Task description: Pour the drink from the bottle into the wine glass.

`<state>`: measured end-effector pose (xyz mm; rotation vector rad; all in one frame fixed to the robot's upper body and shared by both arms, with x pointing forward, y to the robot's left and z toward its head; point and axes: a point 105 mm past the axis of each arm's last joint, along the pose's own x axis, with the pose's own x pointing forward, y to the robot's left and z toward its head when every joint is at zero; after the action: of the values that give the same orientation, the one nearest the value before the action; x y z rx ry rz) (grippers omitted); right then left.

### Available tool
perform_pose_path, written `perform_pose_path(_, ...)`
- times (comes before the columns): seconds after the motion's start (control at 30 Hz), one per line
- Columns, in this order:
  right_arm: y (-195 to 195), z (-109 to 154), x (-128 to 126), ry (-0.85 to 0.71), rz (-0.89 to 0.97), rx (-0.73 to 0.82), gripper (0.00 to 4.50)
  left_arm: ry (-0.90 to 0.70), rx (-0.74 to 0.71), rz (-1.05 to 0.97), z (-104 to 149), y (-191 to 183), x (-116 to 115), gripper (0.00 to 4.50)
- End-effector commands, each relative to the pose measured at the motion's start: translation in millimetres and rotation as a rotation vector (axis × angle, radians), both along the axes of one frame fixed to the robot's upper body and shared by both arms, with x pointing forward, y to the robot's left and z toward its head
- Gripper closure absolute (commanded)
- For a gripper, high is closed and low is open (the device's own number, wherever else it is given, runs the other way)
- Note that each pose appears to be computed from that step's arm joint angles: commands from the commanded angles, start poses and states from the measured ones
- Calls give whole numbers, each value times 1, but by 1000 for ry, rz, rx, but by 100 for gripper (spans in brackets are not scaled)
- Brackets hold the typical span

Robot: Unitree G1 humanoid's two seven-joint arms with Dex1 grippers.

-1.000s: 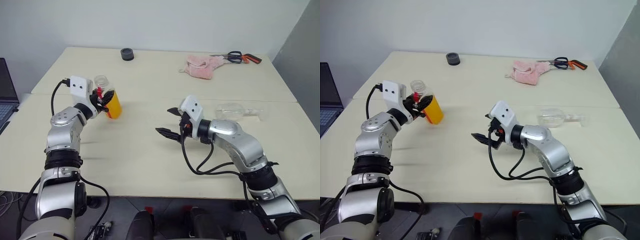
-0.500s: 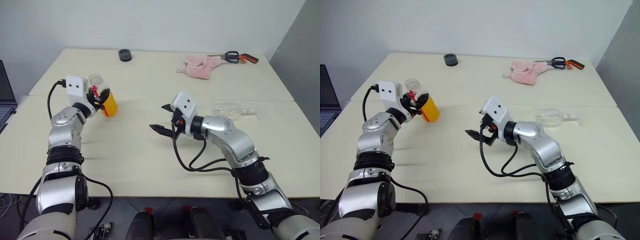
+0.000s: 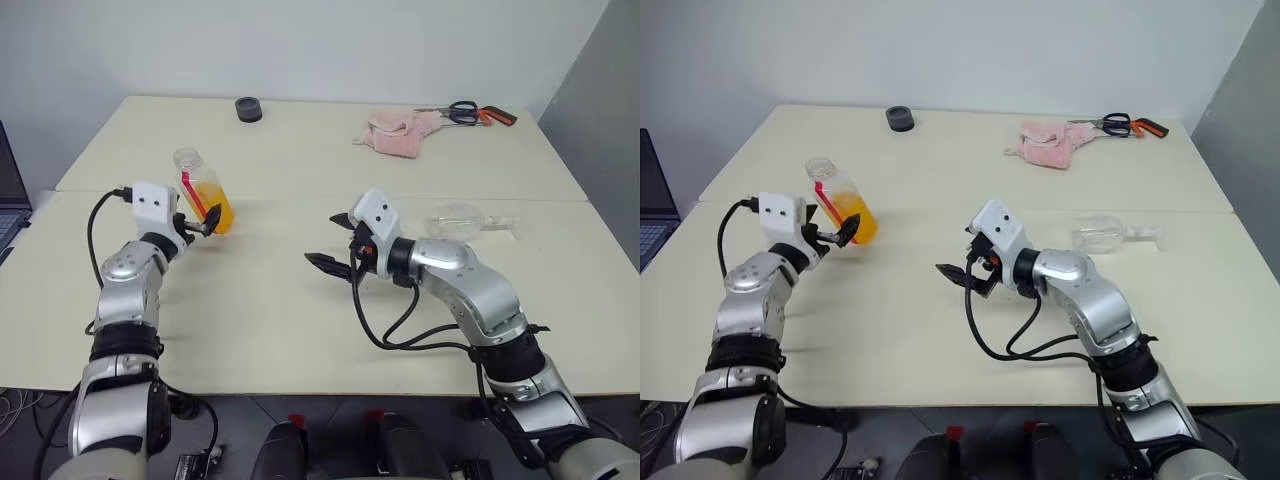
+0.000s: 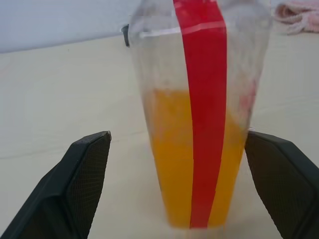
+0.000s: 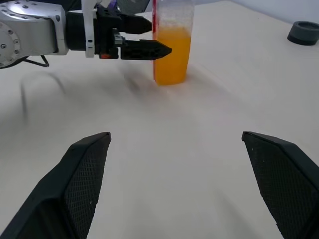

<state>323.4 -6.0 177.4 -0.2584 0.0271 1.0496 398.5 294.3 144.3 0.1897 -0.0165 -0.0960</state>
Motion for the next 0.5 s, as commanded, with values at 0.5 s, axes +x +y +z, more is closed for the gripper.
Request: perform_pose_path(0.5,-84,19,-20,-126,-166,-53,0,16,145,-262,-3,-46,-52,5)
